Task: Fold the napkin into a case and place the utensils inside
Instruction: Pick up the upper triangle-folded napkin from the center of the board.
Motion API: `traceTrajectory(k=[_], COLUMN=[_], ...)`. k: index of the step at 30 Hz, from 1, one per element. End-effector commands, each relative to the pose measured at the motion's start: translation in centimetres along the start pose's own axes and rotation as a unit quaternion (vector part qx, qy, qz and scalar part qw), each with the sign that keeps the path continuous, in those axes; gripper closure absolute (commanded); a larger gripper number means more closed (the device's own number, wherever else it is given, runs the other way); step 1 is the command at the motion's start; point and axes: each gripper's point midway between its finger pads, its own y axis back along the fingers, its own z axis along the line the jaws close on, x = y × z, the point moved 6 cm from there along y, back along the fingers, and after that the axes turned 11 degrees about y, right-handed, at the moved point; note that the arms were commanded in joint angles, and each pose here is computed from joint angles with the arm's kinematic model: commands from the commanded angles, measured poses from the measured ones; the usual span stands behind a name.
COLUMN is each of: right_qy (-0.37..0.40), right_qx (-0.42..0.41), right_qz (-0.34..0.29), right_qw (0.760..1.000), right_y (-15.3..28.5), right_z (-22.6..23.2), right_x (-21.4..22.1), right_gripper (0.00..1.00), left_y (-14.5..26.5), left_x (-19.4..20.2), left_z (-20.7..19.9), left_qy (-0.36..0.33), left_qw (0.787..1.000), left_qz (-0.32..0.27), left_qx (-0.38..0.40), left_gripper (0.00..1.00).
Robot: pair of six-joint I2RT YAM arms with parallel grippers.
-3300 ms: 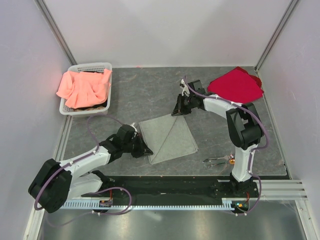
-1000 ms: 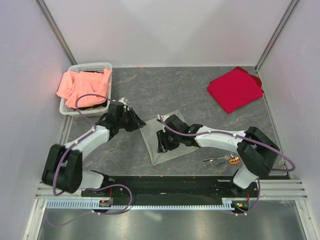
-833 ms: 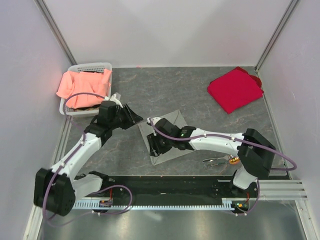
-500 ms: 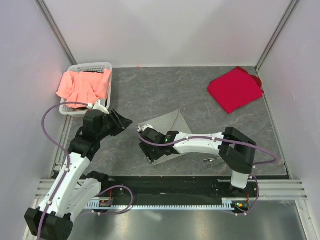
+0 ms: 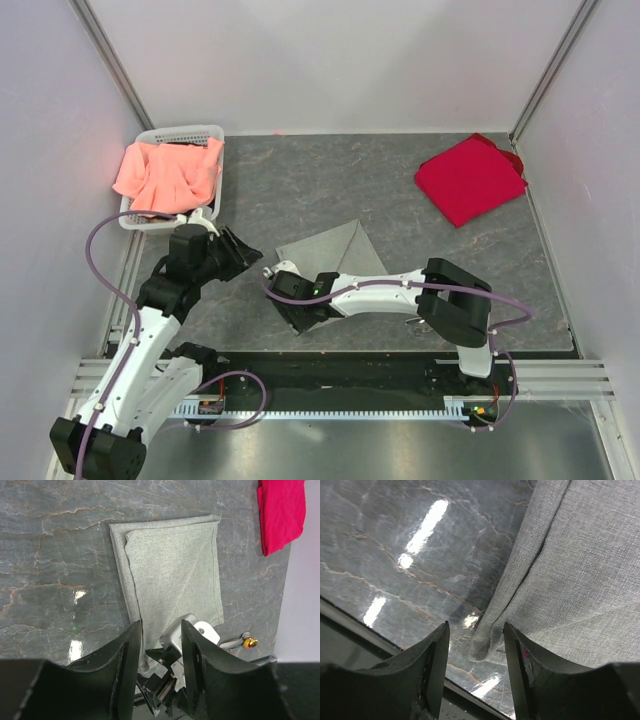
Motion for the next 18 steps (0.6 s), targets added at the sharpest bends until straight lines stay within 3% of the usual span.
traceTrajectory(k=[1, 12, 17, 18], right_qy=[0.003, 0.035, 0.055, 0.061], right_qx=[0.043, 0.088, 0.133, 0.143], right_qz=[0.008, 0.054, 0.065, 0.069], right_qw=[0.999, 0.994, 0.988, 0.985], right_y=[-0.1, -1.8, -2.7, -2.8], right_z=[-0.8, -2.3, -3.4, -3.6], right_x=[0.2, 4.2, 6.0, 6.4], right_gripper=[0.45, 0.49, 0.69, 0.8], left_y=[0.0, -0.7, -1.2, -1.4], left_x=[0.0, 0.0, 0.1, 0.1], left_z=[0.2, 1.0, 1.3, 1.5], left_qy=[-0.01, -0.004, 0.004, 0.007], left_qw=[1.0, 1.0, 1.0, 1.0], left_qz=[0.003, 0.011, 0.021, 0.023], left_qx=[-0.001, -0.016, -0.013, -0.015], left_gripper=[0.55, 0.53, 0.52, 0.52])
